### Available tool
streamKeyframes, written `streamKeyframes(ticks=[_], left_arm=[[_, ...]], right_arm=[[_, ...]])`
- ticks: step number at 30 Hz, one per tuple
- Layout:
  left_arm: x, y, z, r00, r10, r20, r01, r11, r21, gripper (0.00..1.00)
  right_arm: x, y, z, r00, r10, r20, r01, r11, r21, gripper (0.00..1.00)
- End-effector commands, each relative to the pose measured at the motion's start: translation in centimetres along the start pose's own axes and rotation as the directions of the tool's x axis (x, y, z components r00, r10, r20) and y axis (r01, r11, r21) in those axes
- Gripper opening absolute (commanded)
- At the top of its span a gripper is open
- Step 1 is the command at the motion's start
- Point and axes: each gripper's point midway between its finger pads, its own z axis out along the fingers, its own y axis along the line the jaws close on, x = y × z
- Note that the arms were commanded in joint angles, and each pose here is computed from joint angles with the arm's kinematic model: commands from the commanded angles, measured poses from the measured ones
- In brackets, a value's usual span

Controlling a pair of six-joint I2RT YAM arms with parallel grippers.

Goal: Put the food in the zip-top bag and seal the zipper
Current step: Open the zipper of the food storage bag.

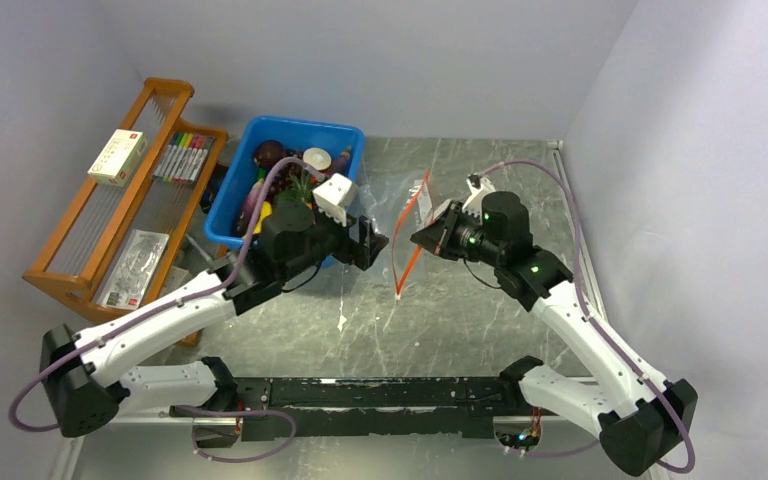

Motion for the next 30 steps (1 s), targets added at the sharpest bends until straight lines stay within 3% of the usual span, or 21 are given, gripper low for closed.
streamKeyframes(ticks=[1, 13, 20, 24, 29, 30], left_arm=[[-1.9, -2.0, 1.8, 0.998, -0.030, 0.062, 0.026, 0.997, 0.078, 0.82], [0.4, -1.4, 3.1, 0.999, -0.011, 0.033, 0.009, 0.998, 0.062, 0.82], [2.5, 1.8, 4.0, 0.998, 0.058, -0.022, -0.060, 0.994, -0.090, 0.72], [3.4, 2.7, 4.3, 0.994, 0.087, -0.063, -0.094, 0.987, -0.133, 0.55], [3.6, 4.7, 3.8, 0.987, 0.122, -0.109, -0.144, 0.962, -0.233, 0.10], [3.4, 5.2, 3.5, 0.986, 0.125, -0.110, -0.150, 0.953, -0.262, 0.07]], right_arm=[[-0.3, 1.4, 0.8, 0.998, 0.053, 0.044, -0.052, 0.999, -0.011, 0.00], [0.6, 2.4, 2.4, 0.998, 0.051, 0.022, -0.051, 0.999, -0.008, 0.00], [0.8, 3.2, 2.7, 0.999, 0.039, 0.014, -0.038, 0.999, -0.035, 0.00], [0.9, 3.0, 2.6, 1.000, 0.012, 0.015, -0.012, 1.000, -0.017, 0.00], [0.6, 2.5, 2.2, 0.999, -0.049, 0.019, 0.049, 0.999, 0.022, 0.00], [0.5, 2.2, 2.1, 0.998, -0.062, 0.018, 0.062, 0.997, 0.041, 0.00]])
